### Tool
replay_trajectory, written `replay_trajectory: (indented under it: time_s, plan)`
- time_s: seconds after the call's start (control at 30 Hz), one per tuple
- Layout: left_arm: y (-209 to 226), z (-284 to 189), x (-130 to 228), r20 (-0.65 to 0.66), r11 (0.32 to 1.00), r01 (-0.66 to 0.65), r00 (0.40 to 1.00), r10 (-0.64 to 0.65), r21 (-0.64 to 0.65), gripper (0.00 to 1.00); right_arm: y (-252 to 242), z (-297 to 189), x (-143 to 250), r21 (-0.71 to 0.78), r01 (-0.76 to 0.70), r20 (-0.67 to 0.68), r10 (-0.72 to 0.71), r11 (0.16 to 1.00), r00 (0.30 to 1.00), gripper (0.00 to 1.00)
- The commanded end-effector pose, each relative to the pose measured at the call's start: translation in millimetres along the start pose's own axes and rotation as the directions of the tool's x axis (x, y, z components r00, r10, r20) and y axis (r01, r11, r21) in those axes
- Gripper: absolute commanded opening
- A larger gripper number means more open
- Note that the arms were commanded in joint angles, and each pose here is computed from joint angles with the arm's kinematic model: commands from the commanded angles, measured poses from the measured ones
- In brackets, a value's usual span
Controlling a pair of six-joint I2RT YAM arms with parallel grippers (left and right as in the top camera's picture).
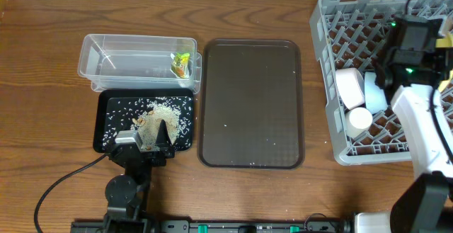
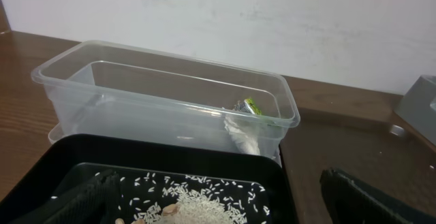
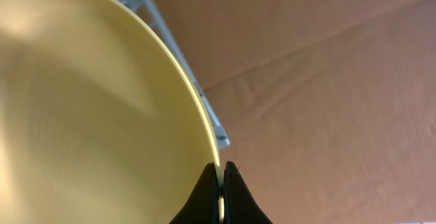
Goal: Sort waste into correct bins and load items into the dishwasher rack
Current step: 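Lift the yellow plate and stand it upright in the rack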
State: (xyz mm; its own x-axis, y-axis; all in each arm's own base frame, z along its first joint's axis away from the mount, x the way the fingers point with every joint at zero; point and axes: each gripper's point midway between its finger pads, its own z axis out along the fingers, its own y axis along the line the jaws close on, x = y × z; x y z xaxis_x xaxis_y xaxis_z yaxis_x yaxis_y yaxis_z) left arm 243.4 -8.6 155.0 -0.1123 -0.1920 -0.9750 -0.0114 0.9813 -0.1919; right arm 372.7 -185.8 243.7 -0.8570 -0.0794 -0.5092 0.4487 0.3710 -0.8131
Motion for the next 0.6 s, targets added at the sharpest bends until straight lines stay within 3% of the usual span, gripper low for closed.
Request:
replay_trajectory:
  time_s: [0.0,0.13,0.2,0.27,0.33,0.47,0.57]
  plan:
    - [4,2,18,-0.040,1.000,-0.008,0.999,0.008,-0.010,0.95,30,-16,-12,-0.060,0.114,0.059,-0.110,0.992,0.992,0.01]
    - [4,2,18,-0.040,1.000,-0.008,0.999,0.008,-0.010,0.95,62,-33,-21,-0.128,0.221,0.130,-0.205,0.967,0.970,0.06]
    - [4,2,18,-0.040,1.000,-0.008,0.999,0.008,-0.010,0.95,69,-39,-22,-0.134,0.252,0.145,-0.233,0.958,0.962,0.16]
    - [4,2,18,-0.040,1.000,-0.008,0.999,0.008,-0.010,0.95,74,-44,-22,-0.135,0.271,0.155,-0.249,0.953,0.956,0.35]
    - [4,2,18,-0.040,1.000,-0.008,0.999,0.008,-0.010,0.95,76,-51,-25,-0.136,0.277,0.170,-0.253,0.951,0.952,0.47]
    - [4,2,18,-0.040,1.000,-0.008,0.999,0.008,-0.010,0.95,67,-74,-33,-0.115,0.205,0.199,-0.179,0.972,0.963,0.61]
    - [4,2,18,-0.040,1.000,-0.008,0.999,0.008,-0.010,0.95,56,-99,-40,-0.150,0.144,0.250,-0.103,0.978,0.963,0.66]
